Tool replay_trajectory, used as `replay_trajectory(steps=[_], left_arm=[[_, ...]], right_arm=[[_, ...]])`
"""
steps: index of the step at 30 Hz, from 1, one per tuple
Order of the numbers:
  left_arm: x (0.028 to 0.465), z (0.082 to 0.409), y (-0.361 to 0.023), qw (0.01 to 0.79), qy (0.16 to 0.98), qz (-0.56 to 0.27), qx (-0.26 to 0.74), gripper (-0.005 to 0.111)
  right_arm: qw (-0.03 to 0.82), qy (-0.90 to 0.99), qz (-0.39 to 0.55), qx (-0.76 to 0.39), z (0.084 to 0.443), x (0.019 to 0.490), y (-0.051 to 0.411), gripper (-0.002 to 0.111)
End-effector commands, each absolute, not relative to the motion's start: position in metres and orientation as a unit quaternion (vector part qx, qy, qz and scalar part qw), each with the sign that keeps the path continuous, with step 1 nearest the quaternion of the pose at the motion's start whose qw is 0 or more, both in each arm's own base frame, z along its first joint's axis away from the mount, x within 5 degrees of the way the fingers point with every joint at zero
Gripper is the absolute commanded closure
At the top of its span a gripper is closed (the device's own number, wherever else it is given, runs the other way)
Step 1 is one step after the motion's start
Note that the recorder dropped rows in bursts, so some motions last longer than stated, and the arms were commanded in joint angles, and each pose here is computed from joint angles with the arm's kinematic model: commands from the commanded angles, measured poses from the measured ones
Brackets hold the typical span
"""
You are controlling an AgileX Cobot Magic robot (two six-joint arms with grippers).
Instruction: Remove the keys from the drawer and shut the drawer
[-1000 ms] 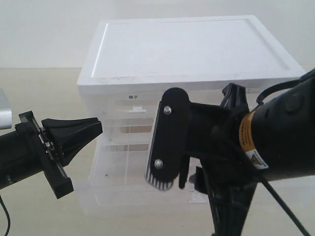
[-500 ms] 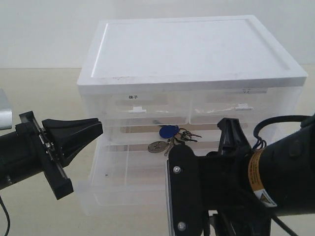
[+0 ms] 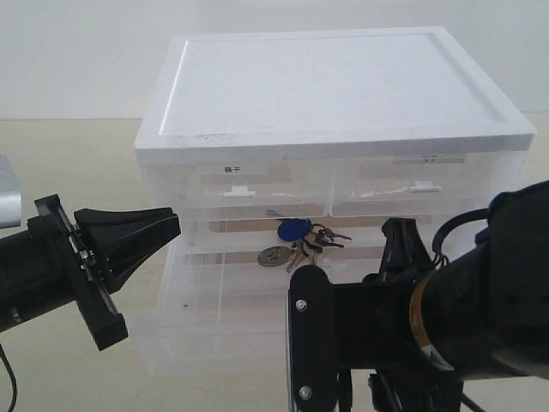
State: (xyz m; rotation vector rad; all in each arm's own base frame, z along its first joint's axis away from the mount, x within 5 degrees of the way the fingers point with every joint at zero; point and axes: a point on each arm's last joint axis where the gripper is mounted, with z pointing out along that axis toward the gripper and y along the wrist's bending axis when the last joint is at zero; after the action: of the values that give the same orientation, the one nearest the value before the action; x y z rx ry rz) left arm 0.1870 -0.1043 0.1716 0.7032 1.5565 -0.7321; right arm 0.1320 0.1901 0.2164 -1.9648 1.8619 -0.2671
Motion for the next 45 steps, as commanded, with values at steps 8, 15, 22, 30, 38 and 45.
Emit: replay_trajectory(steps=[8, 15, 22, 30, 38, 45], left_arm=[[0.187, 0.172, -0.107, 0.598, 0.666, -0.323, 0.306, 0.102], [0.189, 0.173, -0.105, 0.603, 0.670, -0.318, 0.294, 0.102], [0.191, 0.173, -0.104, 0.609, 0.673, -0.313, 0.279, 0.102], [0.192, 0.174, -0.103, 0.611, 0.675, -0.311, 0.273, 0.102], [0.191, 0.174, -0.103, 0.610, 0.674, -0.312, 0.276, 0.102], [0.191, 0.174, -0.103, 0.610, 0.674, -0.312, 0.276, 0.102]], right_arm=[[0.195, 0.661, -0.117, -0.715, 0.209, 0.135, 0.191, 0.108], [0.199, 0.631, -0.081, -0.746, 0.228, 0.122, 0.181, 0.108], [0.195, 0.610, -0.023, -0.768, 0.240, 0.105, 0.175, 0.108], [0.185, 0.597, -0.003, -0.781, 0.239, 0.101, 0.176, 0.108], [0.187, 0.623, 0.002, -0.759, 0.239, 0.102, 0.176, 0.080], [0.219, 0.622, 0.009, -0.752, 0.250, 0.100, 0.173, 0.061]])
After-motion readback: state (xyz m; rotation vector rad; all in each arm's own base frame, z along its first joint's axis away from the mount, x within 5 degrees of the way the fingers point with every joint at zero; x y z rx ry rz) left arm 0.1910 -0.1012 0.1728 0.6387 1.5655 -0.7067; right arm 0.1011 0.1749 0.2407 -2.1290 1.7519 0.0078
